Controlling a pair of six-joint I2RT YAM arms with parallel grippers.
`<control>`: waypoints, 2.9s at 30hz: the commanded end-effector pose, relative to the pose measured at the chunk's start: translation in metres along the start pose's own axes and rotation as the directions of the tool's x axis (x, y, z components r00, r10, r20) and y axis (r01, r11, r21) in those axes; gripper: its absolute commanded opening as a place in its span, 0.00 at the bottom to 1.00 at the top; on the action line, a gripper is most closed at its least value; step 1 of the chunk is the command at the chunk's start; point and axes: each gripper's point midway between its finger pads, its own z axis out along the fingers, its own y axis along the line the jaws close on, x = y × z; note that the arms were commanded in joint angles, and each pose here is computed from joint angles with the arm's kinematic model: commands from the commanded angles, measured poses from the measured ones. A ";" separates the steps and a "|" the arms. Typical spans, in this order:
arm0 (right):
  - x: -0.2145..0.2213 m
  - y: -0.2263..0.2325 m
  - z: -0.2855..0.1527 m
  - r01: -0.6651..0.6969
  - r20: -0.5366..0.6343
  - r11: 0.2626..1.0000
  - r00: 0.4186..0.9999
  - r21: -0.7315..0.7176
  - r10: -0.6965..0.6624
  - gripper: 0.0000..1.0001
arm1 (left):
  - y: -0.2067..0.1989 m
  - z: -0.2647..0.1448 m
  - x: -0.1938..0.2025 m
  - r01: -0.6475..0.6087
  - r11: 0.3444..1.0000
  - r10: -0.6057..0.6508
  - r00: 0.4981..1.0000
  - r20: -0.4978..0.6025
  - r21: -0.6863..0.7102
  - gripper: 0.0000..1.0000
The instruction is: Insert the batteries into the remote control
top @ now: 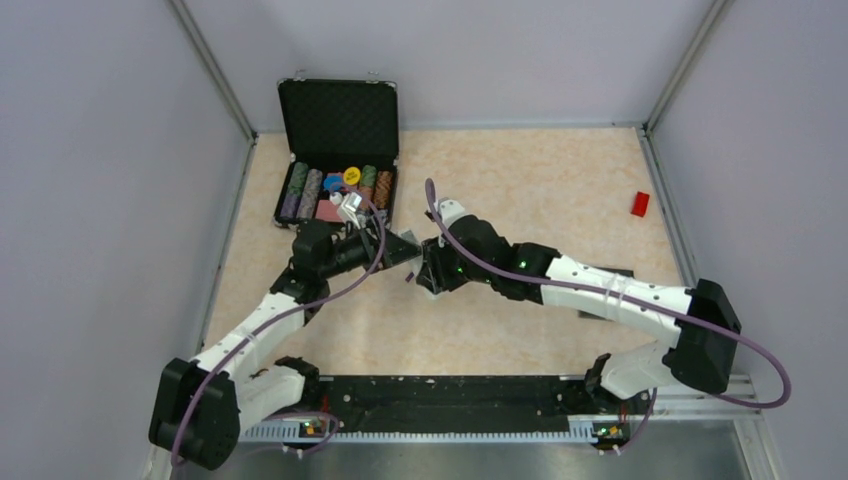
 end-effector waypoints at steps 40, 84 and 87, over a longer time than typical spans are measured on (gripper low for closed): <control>-0.151 -0.001 -0.068 -0.442 0.349 0.764 0.702 -0.470 0.621 0.88 | -0.092 0.035 -0.121 0.331 0.922 -0.376 0.888 0.265 0.201 0.00; -0.100 -0.021 -0.039 -0.644 0.096 0.499 0.554 -0.580 0.827 0.23 | -0.114 0.002 -0.132 0.266 0.906 -0.390 0.827 0.404 0.330 0.00; -0.097 -0.019 -0.042 -0.623 0.099 0.508 0.570 -0.595 0.816 0.18 | -0.110 0.000 -0.133 0.270 0.906 -0.394 0.817 0.421 0.326 0.00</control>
